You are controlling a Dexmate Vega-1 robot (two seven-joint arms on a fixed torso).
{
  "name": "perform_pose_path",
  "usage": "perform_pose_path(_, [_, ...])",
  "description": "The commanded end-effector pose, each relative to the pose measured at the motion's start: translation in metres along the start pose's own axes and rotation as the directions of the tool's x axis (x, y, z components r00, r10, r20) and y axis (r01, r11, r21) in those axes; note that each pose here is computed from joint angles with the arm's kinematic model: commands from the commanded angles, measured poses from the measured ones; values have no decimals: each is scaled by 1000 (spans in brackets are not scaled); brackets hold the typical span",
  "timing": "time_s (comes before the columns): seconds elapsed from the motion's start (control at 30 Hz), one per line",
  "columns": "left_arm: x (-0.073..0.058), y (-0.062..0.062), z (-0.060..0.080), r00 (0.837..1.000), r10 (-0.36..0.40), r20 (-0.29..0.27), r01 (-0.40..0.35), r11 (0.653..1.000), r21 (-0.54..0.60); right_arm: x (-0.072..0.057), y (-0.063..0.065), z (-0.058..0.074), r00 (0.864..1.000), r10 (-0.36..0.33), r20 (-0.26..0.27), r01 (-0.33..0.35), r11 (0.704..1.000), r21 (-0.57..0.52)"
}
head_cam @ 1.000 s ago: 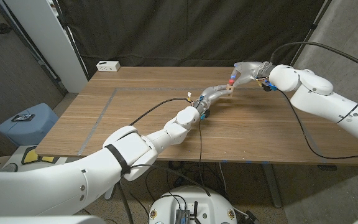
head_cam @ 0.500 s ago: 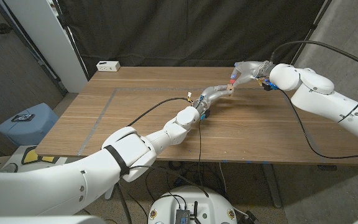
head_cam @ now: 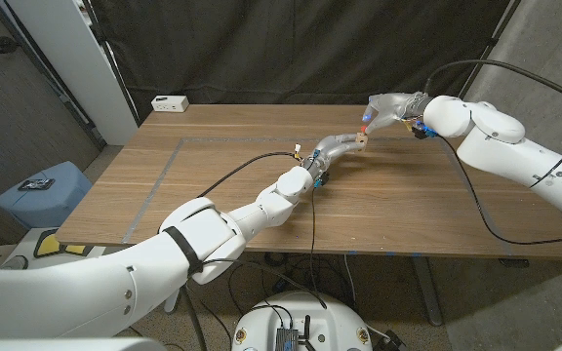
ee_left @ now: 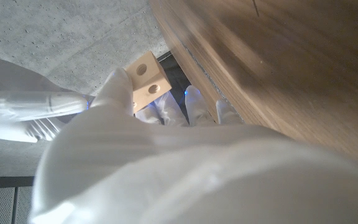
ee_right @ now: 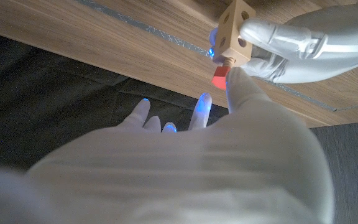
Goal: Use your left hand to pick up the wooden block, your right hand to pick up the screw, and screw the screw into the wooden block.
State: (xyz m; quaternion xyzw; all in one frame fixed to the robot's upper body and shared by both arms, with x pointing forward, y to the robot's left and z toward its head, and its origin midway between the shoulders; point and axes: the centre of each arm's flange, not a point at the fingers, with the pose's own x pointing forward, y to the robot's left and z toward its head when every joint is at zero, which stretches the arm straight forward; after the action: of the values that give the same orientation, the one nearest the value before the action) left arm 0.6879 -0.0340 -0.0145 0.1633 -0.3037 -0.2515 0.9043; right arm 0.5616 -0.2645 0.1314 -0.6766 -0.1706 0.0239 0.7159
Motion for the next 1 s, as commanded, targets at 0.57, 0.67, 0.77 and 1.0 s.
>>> perform_pose_path(0.57, [3, 0, 1, 1000, -1, -12, 1, 1000, 9, 6, -12, -1, 998, 64, 7, -64, 998, -5])
perform_pose_path(0.67, [3, -1, 1, 1000, -1, -7, 1, 1000, 9, 5, -12, -1, 998, 68, 8, -67, 998, -4])
perform_pose_path(0.77, [2, -2, 2, 1000, -1, -2, 1, 1000, 10, 5, -11, -2, 997, 74, 9, -74, 997, -2])
perform_pose_path(1.0, [2, -3, 2, 1000, -2, 0, 2, 1000, 10, 2, -8, -4, 996, 93, 11, -93, 996, 7])
